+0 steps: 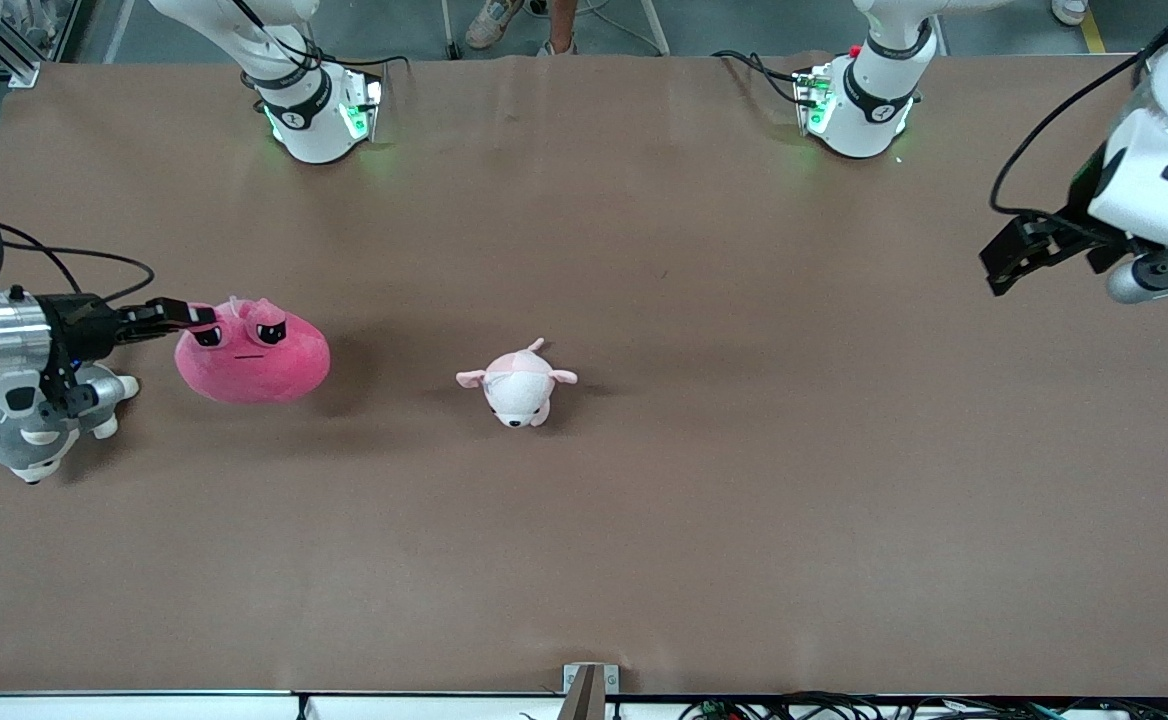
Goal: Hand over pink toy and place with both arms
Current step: 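Lower the pink toy with the right gripper while the left gripper withdraws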
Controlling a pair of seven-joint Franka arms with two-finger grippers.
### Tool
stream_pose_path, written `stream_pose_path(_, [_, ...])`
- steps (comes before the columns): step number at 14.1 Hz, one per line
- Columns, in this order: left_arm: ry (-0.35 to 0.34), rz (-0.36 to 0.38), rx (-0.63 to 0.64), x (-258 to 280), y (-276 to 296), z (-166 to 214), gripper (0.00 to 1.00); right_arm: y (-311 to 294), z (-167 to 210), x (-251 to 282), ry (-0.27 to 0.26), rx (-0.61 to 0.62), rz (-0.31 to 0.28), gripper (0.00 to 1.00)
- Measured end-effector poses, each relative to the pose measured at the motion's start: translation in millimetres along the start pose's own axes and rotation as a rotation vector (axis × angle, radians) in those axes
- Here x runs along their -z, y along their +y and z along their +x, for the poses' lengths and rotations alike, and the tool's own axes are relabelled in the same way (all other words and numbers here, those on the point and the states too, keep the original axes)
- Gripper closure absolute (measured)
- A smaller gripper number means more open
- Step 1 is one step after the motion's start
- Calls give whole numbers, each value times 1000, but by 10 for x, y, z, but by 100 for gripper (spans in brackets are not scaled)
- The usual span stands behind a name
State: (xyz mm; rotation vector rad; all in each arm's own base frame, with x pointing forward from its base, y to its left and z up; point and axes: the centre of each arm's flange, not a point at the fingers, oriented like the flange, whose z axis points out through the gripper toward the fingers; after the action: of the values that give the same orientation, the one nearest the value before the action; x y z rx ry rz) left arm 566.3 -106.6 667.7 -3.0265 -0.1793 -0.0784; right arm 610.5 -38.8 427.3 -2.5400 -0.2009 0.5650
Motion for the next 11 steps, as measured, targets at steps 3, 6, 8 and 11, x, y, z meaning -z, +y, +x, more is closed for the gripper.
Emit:
stream_pose_path(3, [-47, -41, -37, -86, -416, -120, 0, 116, 146, -104, -13, -10, 22, 90])
stream_pose_path(6, [-59, -46, -35, -92, -556, -256, 0, 281, 256, -167, -16, -13, 50, 90])
stream_pose_path(8, [-67, -60, -39, -115, -524, -279, 0, 390, 313, -225, -22, 3, 63, 90])
stream_pose_path(11, [-72, -63, -41, -143, -511, -279, 0, 466, 382, -334, -40, 24, 71, 90])
